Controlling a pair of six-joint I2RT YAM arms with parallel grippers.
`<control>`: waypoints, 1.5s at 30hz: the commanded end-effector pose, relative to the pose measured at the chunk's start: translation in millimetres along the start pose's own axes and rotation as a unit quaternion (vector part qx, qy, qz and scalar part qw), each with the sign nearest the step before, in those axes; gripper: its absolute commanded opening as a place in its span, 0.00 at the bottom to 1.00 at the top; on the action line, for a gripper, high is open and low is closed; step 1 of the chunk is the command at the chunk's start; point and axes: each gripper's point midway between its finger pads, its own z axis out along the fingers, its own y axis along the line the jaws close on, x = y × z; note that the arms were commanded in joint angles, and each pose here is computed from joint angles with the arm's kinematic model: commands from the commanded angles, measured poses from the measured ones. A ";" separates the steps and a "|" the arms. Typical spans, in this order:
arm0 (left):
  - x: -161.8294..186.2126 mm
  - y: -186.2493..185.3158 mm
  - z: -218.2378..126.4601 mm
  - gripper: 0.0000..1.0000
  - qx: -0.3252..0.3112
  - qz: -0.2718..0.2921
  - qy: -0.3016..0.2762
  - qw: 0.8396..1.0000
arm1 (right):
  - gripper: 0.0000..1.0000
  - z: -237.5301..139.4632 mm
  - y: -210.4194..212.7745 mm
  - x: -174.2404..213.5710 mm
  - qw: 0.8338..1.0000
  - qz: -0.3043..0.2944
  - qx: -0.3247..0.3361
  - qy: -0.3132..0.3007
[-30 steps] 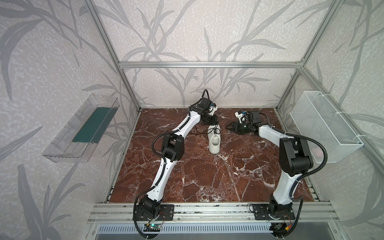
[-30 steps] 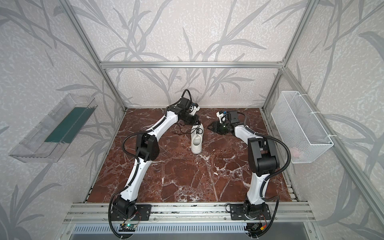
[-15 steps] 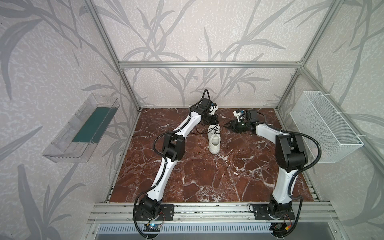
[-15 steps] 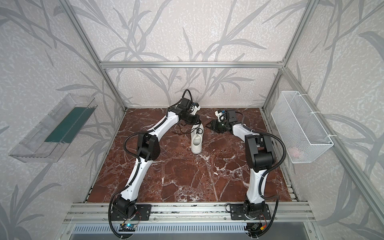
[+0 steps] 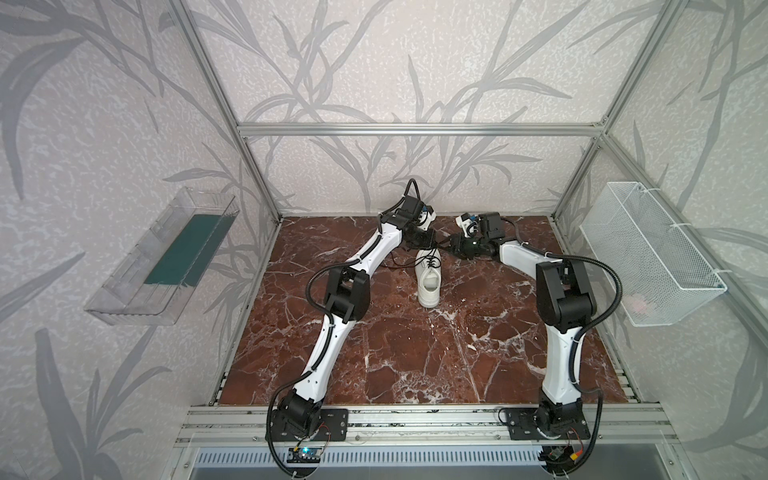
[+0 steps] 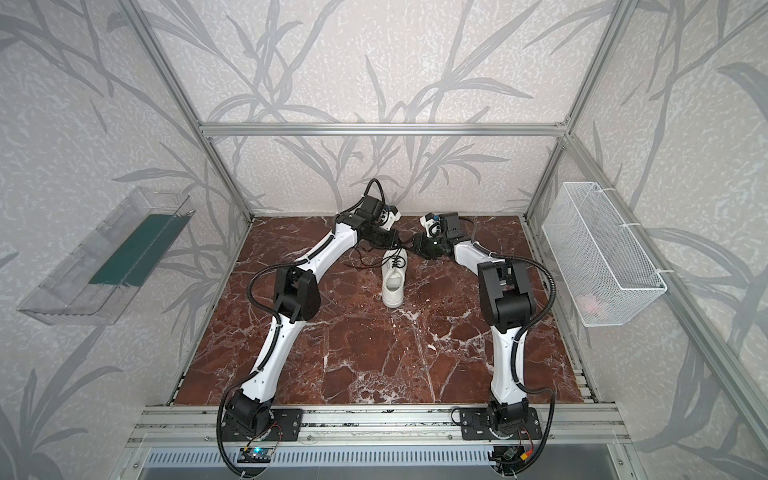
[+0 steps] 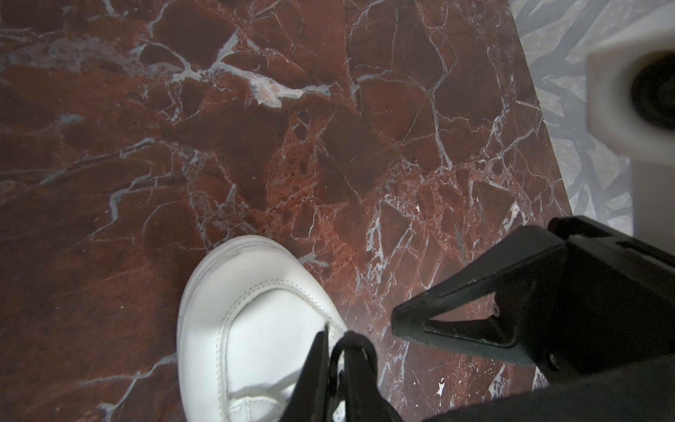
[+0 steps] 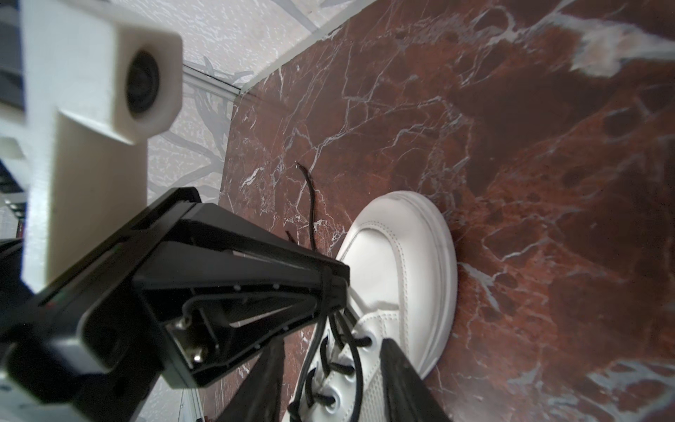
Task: Tie the shoes
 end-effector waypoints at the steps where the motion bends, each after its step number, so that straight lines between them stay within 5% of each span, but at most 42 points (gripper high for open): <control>1: -1.7 -4.0 -3.8 0.14 0.001 0.007 0.001 1.000 | 0.44 5.5 2.5 -7.8 1.000 -0.002 -0.002 0.001; 29: -5.1 -17.8 -27.4 0.31 0.006 0.021 -0.010 1.000 | 0.44 31.0 -54.8 12.6 0.997 0.044 0.062 0.032; 45: -15.0 6.2 -71.9 0.38 -0.008 0.071 -0.021 0.997 | 0.48 9.9 -18.4 -5.6 0.999 0.030 0.015 0.007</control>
